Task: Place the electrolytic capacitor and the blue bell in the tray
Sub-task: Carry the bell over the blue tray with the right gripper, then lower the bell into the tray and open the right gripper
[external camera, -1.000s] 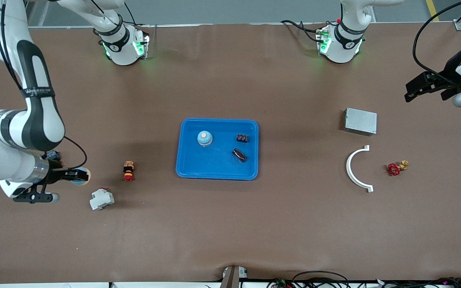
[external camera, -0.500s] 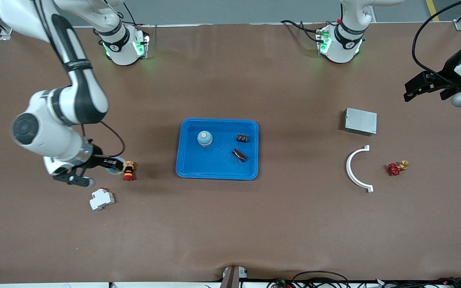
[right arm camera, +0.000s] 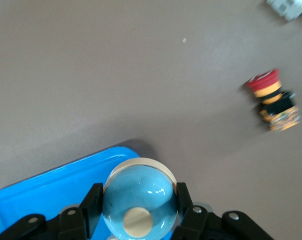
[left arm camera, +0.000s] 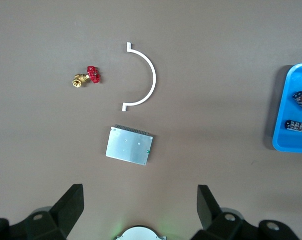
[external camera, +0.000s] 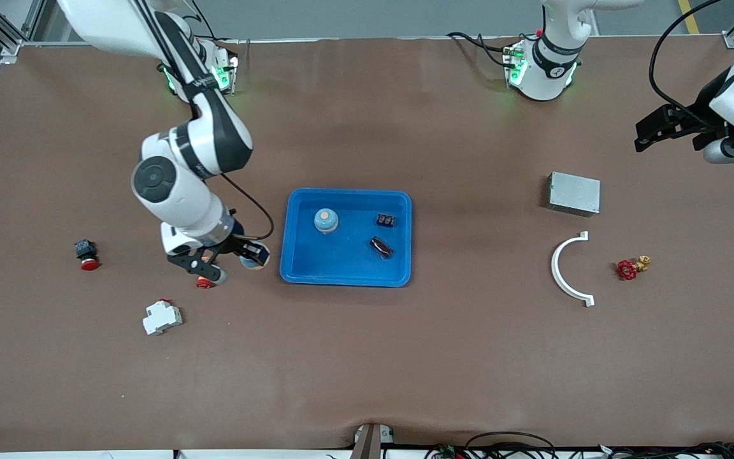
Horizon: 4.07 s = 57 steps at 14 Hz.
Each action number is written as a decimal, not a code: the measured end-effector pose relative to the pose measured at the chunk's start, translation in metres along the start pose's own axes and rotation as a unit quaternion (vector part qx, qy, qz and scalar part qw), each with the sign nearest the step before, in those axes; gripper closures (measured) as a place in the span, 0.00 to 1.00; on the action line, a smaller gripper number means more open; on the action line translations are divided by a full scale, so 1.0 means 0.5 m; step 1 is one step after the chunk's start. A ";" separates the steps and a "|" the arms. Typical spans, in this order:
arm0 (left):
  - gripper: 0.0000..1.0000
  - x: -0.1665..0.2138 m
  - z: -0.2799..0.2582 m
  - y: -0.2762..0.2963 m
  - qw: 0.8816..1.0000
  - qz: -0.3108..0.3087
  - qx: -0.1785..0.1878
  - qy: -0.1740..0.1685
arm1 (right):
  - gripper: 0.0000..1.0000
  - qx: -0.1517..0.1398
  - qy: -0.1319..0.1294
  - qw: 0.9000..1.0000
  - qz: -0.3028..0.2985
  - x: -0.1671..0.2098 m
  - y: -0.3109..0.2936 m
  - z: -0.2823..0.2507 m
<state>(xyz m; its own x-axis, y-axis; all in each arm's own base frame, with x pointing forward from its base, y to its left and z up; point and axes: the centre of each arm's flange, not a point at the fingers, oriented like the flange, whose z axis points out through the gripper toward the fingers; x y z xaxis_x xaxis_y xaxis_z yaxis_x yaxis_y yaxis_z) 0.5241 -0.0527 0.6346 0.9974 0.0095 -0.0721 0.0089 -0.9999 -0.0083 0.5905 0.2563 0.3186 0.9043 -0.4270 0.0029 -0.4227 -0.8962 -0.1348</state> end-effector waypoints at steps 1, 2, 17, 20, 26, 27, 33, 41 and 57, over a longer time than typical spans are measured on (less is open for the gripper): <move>0.00 0.000 0.000 0.001 1.000 0.001 0.000 0.000 | 0.37 -0.004 -0.002 1.000 0.006 -0.015 -0.012 0.023; 0.00 0.000 0.000 0.004 1.000 0.002 0.000 0.000 | 0.37 -0.008 -0.005 1.000 0.012 -0.029 -0.022 0.047; 0.00 0.023 0.004 -0.053 0.999 0.016 0.028 0.038 | 0.37 -0.049 -0.005 0.997 0.061 -0.144 -0.156 0.227; 0.00 0.017 -0.004 -0.057 0.999 0.013 0.017 0.041 | 0.37 -0.052 -0.006 0.997 0.064 -0.145 -0.156 0.238; 0.00 0.017 -0.005 -0.074 0.999 0.004 0.015 0.041 | 0.37 -0.048 -0.003 0.996 0.071 -0.151 -0.162 0.256; 0.00 0.017 -0.005 -0.074 0.999 0.005 0.015 0.041 | 0.37 -0.048 -0.002 0.996 0.073 -0.152 -0.163 0.263; 0.00 0.017 -0.006 -0.071 0.999 0.005 0.012 0.041 | 0.37 -0.047 -0.001 0.996 0.078 -0.155 -0.169 0.277; 0.00 0.017 -0.007 -0.071 0.999 0.005 0.011 0.042 | 0.00 -0.055 0.009 0.995 0.078 -0.155 -0.166 0.283; 0.00 0.017 -0.012 -0.071 0.999 0.005 0.011 0.045 | 0.00 -0.079 0.003 0.995 0.066 -0.047 -0.175 0.168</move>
<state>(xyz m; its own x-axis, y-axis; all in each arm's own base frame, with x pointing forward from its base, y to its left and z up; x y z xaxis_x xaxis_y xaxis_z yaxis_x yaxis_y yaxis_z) 0.5325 -0.0172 0.6404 0.9999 -0.0028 0.0168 -0.0023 -0.9995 -0.0301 0.6115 0.3547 0.2471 0.8405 -0.5418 0.0023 -0.5417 -0.8402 0.0233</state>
